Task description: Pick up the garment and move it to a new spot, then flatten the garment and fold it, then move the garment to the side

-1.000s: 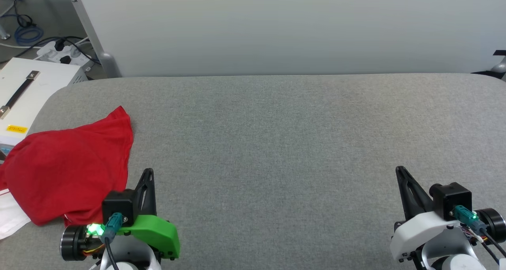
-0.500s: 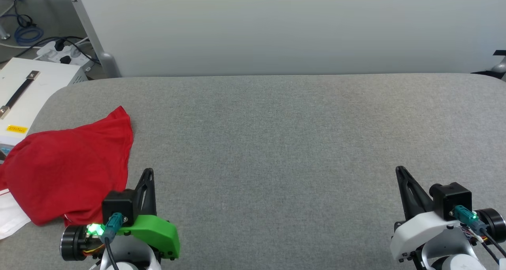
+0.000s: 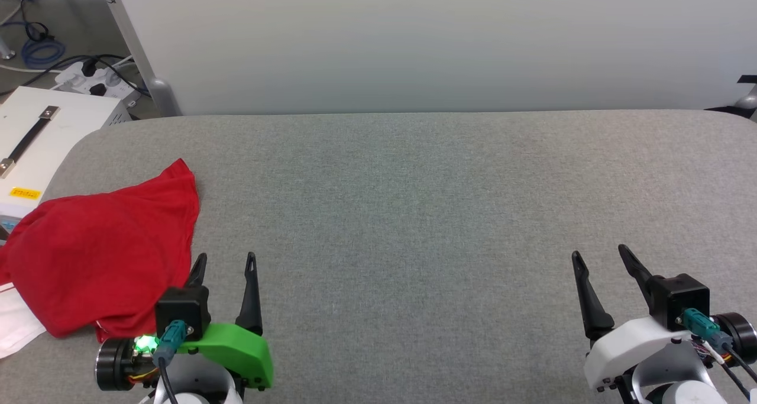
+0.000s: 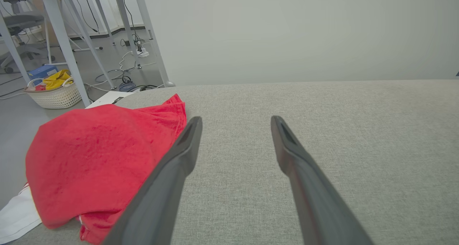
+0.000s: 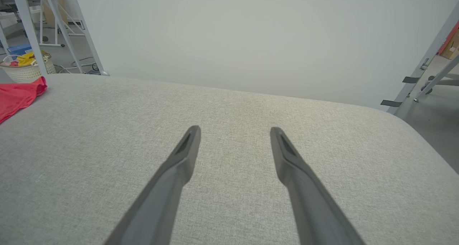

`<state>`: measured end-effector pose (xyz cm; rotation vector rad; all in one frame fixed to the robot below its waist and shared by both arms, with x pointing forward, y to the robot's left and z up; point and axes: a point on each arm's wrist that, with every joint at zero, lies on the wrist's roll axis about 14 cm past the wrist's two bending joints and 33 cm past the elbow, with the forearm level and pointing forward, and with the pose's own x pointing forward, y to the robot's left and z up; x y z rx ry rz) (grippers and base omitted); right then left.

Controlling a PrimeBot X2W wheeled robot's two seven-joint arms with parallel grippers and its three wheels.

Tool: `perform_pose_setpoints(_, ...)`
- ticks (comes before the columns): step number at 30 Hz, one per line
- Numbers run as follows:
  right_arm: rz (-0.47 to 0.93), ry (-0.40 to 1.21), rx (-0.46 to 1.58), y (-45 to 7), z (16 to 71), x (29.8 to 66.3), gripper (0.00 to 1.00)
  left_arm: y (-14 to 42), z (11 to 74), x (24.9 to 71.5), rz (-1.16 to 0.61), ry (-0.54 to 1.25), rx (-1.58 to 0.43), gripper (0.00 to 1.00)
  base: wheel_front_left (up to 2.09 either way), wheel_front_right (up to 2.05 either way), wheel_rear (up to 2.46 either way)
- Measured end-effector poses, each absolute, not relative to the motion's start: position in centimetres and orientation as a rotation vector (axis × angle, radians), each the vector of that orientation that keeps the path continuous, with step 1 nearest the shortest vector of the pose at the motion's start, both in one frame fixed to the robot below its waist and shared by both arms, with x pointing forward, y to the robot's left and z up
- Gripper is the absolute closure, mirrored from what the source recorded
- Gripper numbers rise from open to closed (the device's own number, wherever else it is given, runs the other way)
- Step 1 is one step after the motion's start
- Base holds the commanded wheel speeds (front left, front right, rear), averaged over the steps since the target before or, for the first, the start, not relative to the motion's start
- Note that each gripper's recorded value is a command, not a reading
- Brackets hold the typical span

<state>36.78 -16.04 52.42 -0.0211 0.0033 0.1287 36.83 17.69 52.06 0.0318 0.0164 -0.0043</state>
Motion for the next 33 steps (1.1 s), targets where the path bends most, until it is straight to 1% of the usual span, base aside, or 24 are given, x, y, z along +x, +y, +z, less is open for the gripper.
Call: perform_pose_setpoints(33, 0.098, -0.055, 0.069, -17.1, 53.6, 36.7, 0.00, 16.3, 51.7, 36.8, -0.044, -0.011, -0.027, 0.00, 0.00, 0.00, 0.00)
